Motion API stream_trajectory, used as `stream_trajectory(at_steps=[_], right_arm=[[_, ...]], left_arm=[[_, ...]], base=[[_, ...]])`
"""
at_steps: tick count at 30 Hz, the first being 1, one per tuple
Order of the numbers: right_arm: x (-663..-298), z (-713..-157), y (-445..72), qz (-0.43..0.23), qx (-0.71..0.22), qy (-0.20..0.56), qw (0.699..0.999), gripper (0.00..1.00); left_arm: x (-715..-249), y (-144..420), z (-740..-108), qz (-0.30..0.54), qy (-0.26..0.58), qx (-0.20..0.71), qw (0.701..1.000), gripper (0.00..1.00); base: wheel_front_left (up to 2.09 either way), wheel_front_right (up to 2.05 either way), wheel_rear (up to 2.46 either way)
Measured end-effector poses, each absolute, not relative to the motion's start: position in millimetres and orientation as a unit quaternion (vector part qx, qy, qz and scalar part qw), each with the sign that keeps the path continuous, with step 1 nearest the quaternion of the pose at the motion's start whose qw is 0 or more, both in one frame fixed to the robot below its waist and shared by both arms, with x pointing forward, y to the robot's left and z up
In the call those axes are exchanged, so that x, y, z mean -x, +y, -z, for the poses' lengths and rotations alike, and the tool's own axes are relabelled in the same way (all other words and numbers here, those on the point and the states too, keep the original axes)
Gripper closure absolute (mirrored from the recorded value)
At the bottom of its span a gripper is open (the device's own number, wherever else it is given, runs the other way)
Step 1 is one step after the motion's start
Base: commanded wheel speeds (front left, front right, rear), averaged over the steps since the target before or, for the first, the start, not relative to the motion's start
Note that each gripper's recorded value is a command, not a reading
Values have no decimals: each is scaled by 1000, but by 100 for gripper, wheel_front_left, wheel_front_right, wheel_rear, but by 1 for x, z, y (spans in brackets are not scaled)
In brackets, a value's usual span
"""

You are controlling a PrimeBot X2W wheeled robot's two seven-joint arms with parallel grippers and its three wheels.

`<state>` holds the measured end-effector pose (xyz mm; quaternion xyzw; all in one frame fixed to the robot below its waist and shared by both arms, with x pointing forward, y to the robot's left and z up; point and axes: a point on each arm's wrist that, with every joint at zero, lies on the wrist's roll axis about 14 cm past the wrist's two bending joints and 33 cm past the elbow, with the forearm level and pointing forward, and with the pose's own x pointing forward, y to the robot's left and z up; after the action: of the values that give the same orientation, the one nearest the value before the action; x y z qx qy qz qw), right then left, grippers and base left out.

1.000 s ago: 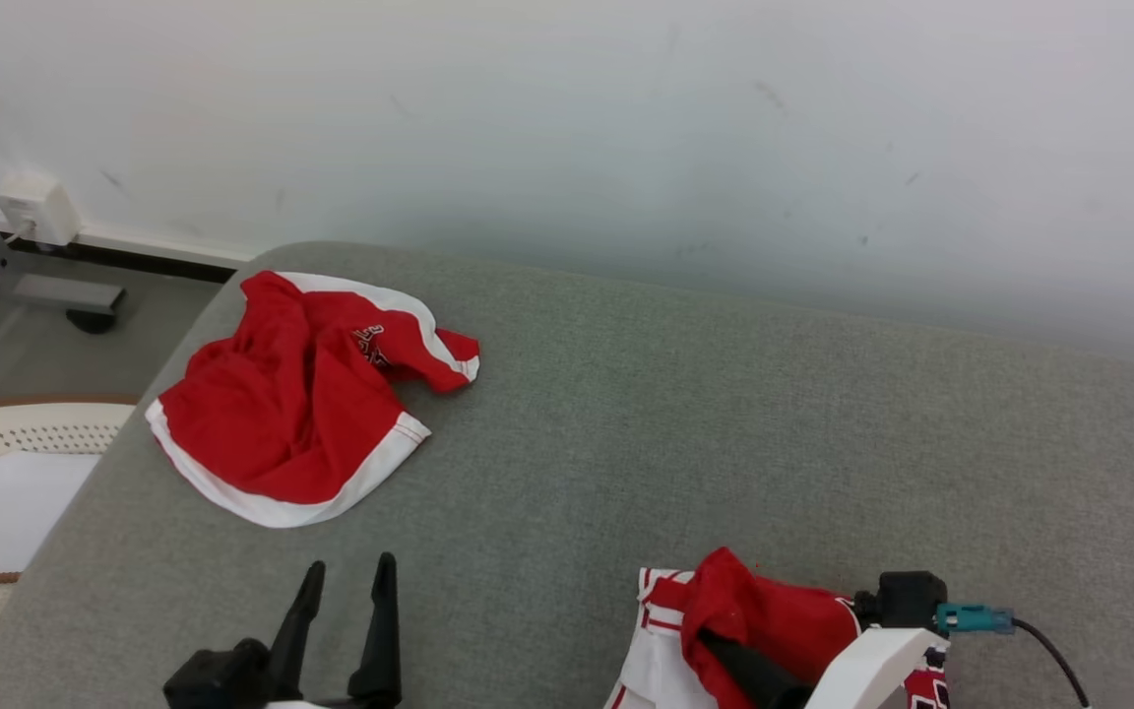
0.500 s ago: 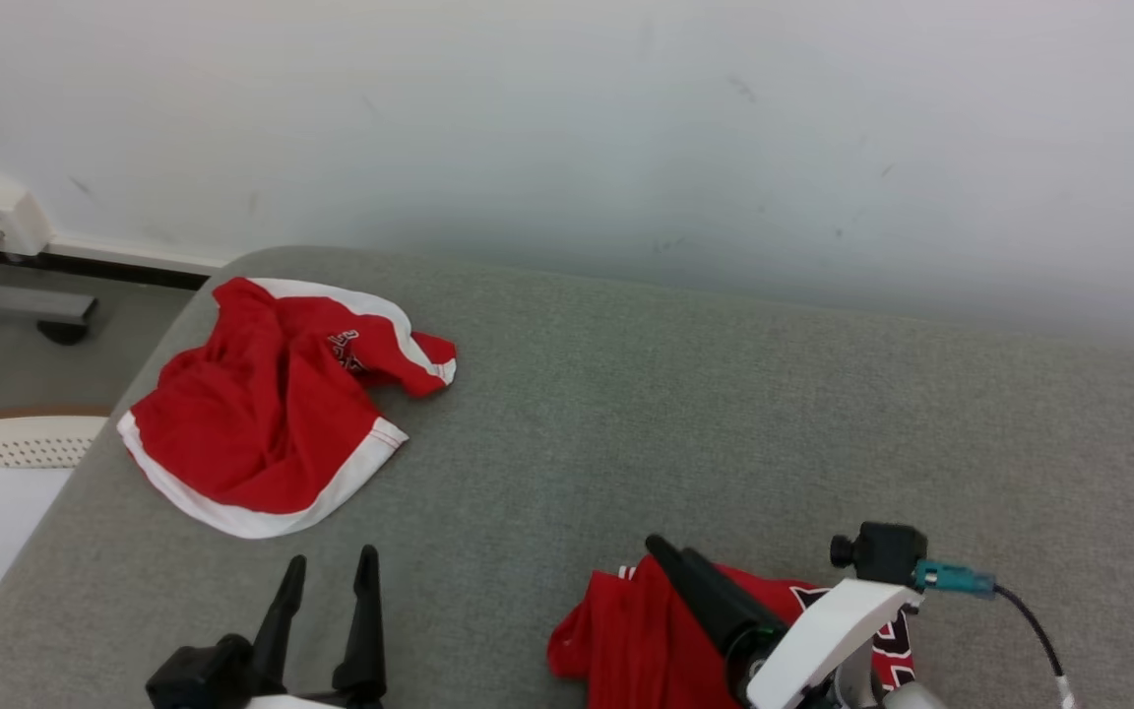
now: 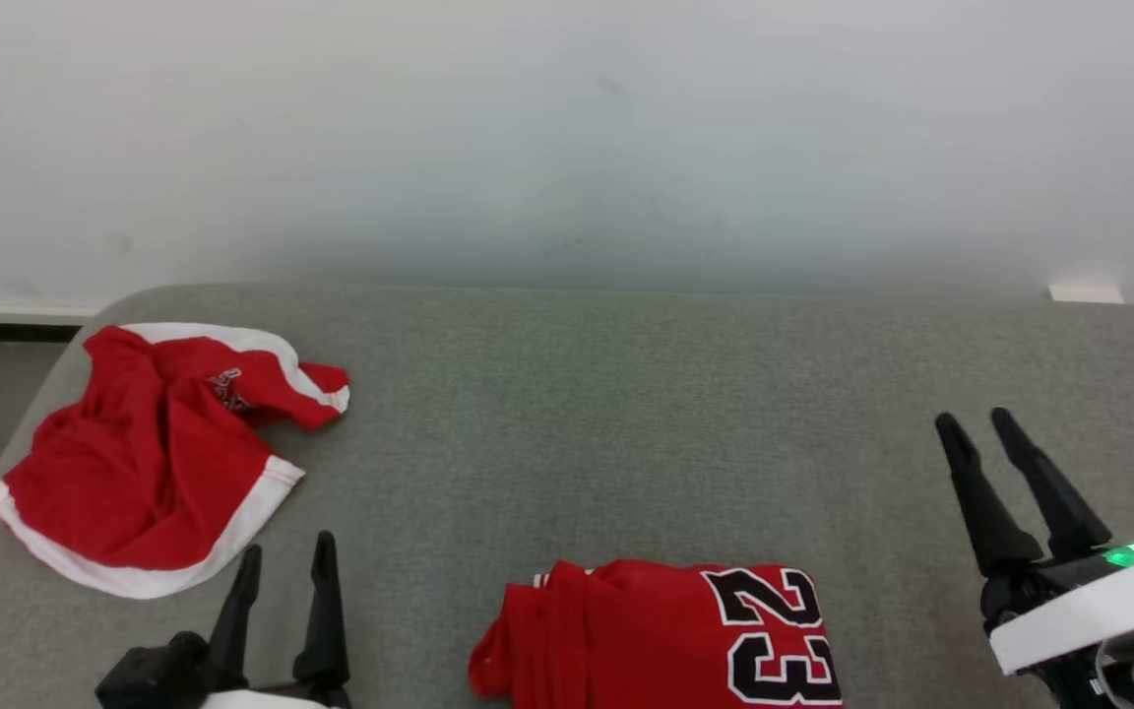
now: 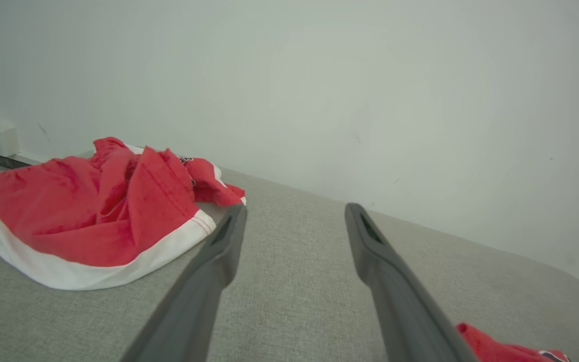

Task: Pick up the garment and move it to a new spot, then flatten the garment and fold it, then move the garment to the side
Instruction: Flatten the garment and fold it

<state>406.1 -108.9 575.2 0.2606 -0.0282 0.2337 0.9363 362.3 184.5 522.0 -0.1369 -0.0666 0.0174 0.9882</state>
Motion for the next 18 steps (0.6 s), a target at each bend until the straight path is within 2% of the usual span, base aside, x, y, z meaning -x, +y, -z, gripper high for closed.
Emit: stream_trajectory(at_steps=[8,13,18], right_arm=[[-382,-580,-170,-150,-180,-105,966,0],[-365,-582,-180,-113,-148,-130,974,0],[-352,-565,-184,-89,-127,-117,981,0]], left_arm=[[-379,164,-534,20,-81,127,988,0],[-385,156,-538,34,-87,119,988,0],[-384,154,-538,39,-86,113,989,0]], base=[[0,0,0],[0,0,0],[0,0,0]])
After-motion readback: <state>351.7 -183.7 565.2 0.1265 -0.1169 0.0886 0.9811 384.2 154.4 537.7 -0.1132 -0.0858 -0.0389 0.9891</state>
